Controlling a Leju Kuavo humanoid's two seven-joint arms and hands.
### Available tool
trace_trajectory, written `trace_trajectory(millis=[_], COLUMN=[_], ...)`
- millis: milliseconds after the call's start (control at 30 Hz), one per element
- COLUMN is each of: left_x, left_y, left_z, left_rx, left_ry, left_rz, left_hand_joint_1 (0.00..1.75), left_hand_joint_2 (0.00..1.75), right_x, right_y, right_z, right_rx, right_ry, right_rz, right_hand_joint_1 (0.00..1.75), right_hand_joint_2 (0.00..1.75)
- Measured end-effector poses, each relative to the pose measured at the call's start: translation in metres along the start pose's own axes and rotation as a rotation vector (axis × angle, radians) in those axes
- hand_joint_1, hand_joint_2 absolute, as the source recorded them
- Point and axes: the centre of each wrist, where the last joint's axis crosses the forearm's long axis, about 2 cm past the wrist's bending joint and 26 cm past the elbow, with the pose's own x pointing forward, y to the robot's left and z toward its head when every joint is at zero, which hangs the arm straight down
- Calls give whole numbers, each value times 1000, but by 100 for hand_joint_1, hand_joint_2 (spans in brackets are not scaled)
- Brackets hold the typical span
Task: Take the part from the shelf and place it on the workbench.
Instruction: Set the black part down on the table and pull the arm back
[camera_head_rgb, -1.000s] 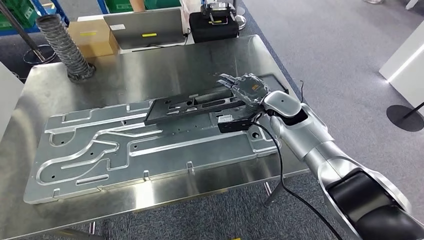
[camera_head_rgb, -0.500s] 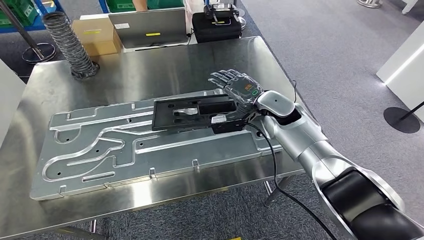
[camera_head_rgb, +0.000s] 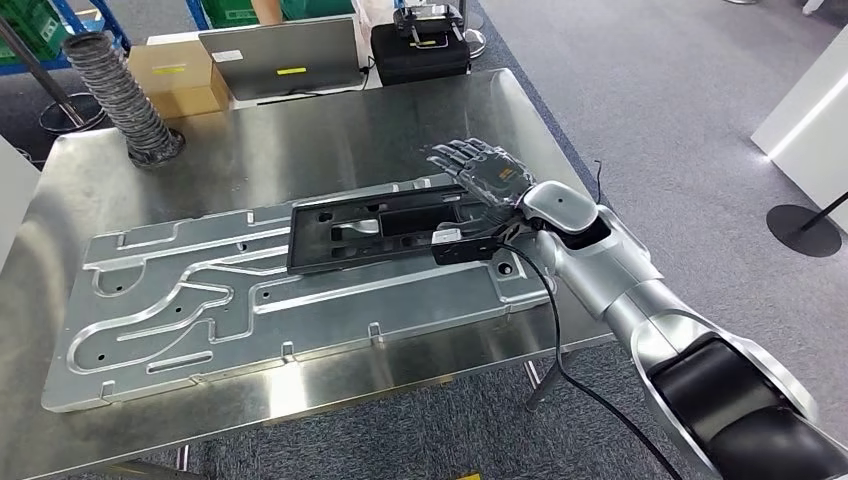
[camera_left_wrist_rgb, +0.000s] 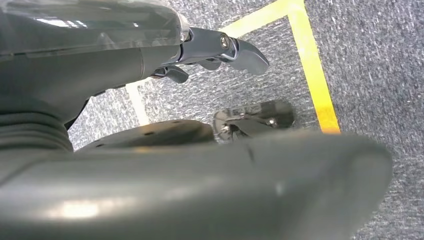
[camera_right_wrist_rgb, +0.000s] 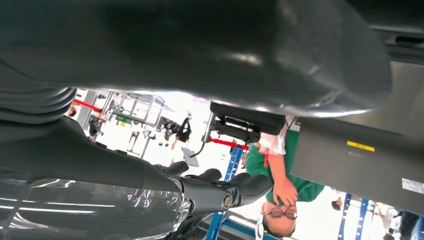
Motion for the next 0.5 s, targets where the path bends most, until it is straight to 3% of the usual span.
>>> trace_trajectory(millis=[500], left_x=[1], left_y=[0], left_z=[0], left_rx=[1], left_ry=[-1], left_rz=[1], left_hand_joint_1=[0], left_hand_joint_2=[0], right_x=[3], right_y=[1], right_z=[-4], right_rx=[7], right_ry=[3], right_rz=[-11], right_hand_joint_1=[0], right_hand_joint_2=[0])
